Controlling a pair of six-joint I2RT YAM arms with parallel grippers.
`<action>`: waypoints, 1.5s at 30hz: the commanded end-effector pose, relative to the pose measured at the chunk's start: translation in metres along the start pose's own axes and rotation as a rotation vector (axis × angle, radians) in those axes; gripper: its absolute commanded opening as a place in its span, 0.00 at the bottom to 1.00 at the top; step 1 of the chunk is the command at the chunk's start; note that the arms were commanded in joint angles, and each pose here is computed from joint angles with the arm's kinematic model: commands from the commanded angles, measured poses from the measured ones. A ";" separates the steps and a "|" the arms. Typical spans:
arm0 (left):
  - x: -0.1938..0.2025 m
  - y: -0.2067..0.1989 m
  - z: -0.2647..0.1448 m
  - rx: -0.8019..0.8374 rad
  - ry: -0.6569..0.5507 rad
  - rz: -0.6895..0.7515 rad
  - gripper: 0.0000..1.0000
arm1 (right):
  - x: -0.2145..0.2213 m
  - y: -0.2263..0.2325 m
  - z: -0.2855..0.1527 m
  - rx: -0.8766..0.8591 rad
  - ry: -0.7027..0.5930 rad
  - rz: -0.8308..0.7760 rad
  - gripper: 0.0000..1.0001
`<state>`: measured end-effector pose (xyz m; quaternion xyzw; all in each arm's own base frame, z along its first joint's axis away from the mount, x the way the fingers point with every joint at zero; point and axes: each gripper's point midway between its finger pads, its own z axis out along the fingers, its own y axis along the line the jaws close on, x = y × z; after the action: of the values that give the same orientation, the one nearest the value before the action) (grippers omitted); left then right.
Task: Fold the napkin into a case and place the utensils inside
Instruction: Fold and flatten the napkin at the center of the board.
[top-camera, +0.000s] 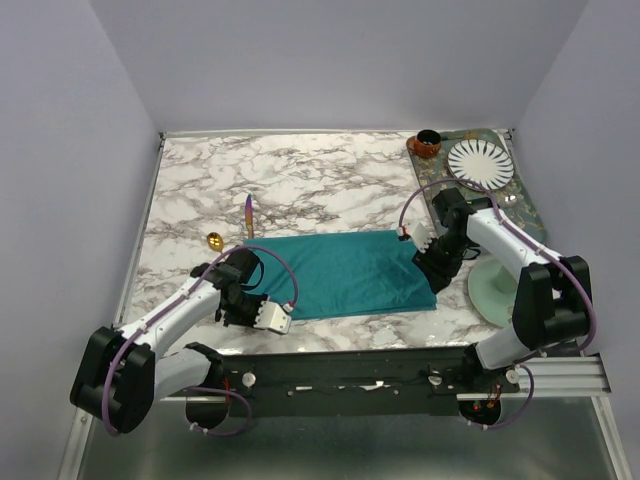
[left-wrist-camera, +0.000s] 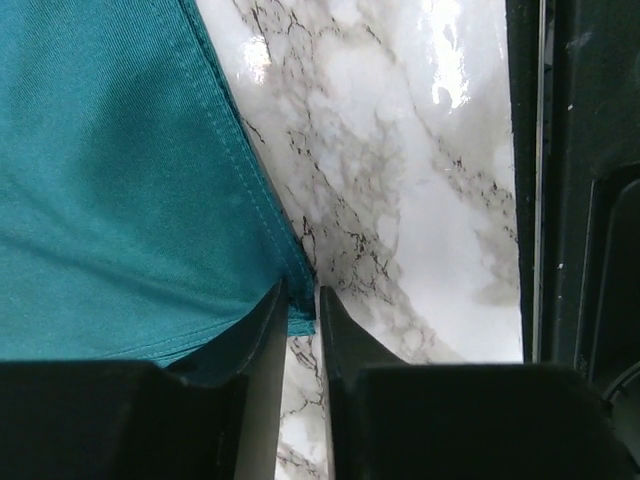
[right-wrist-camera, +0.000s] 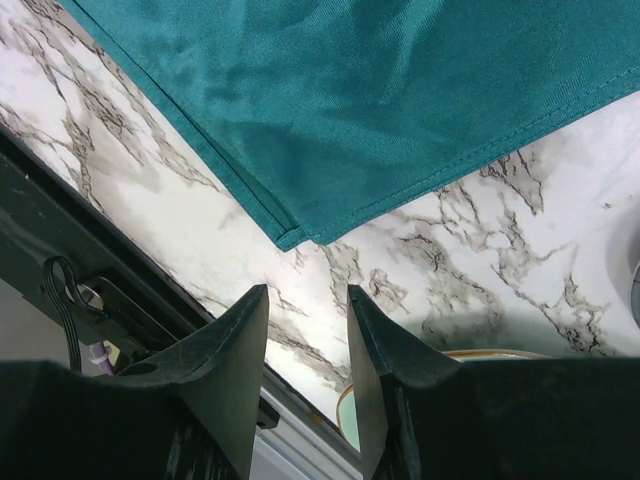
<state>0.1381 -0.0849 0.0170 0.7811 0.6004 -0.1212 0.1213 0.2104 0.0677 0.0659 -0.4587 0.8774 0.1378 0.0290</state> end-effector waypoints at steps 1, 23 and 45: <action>0.005 0.001 0.000 -0.013 0.031 0.021 0.15 | -0.006 -0.001 -0.005 -0.015 -0.016 0.010 0.45; 0.001 0.012 -0.013 -0.061 0.033 0.015 0.27 | -0.004 -0.001 -0.003 -0.019 -0.010 0.005 0.45; 0.019 0.016 -0.022 -0.090 0.127 0.051 0.00 | -0.002 0.001 -0.002 -0.028 -0.002 0.001 0.45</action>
<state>0.1588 -0.0759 0.0325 0.7876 0.5973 -0.0605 0.1386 0.2134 0.0684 0.0662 -0.4590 0.8772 0.1379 0.0295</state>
